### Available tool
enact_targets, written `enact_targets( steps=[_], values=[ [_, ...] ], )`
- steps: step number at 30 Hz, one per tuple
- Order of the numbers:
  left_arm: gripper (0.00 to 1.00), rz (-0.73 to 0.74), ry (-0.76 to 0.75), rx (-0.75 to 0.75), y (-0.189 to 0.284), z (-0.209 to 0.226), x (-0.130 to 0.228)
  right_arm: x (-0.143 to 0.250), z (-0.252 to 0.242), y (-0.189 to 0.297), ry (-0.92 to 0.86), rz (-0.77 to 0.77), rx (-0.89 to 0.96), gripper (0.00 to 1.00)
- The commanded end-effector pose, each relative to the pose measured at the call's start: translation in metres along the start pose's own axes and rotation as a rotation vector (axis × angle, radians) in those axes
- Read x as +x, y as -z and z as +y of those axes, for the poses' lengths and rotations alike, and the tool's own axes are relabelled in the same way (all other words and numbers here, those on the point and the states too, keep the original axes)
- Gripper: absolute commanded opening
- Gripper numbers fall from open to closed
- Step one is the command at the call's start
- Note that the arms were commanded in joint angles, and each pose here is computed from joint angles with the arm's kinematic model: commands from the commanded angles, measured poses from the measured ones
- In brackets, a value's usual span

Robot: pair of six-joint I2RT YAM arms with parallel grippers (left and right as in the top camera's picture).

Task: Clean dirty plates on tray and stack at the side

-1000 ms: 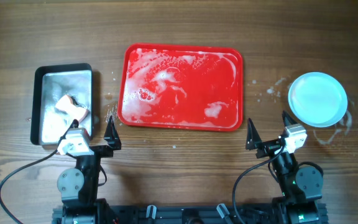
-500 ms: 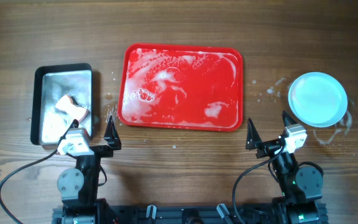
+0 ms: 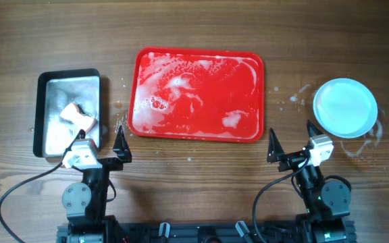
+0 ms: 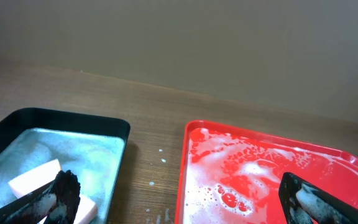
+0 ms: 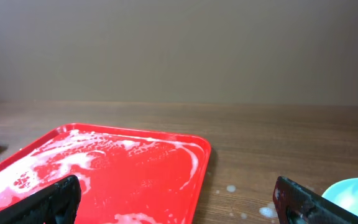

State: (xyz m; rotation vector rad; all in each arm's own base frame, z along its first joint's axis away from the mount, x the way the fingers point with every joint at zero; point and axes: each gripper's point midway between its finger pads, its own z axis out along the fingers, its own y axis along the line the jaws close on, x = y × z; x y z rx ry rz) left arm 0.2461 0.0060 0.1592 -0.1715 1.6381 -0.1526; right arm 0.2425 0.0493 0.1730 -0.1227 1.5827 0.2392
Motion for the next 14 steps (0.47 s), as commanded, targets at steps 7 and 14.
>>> enact_targets(
  steps=[7,14],
  values=[
    [1.00,-0.005,-0.024,-0.005,0.0000,0.0009,0.0013,-0.0021,0.0037,0.0005,-0.009,-0.011,-0.020,1.00],
    [1.00,-0.005,-0.023,-0.005,0.0000,0.0009,0.0013,-0.0021,0.0037,0.0005,-0.010,-0.011,-0.020,1.00]
  ],
)
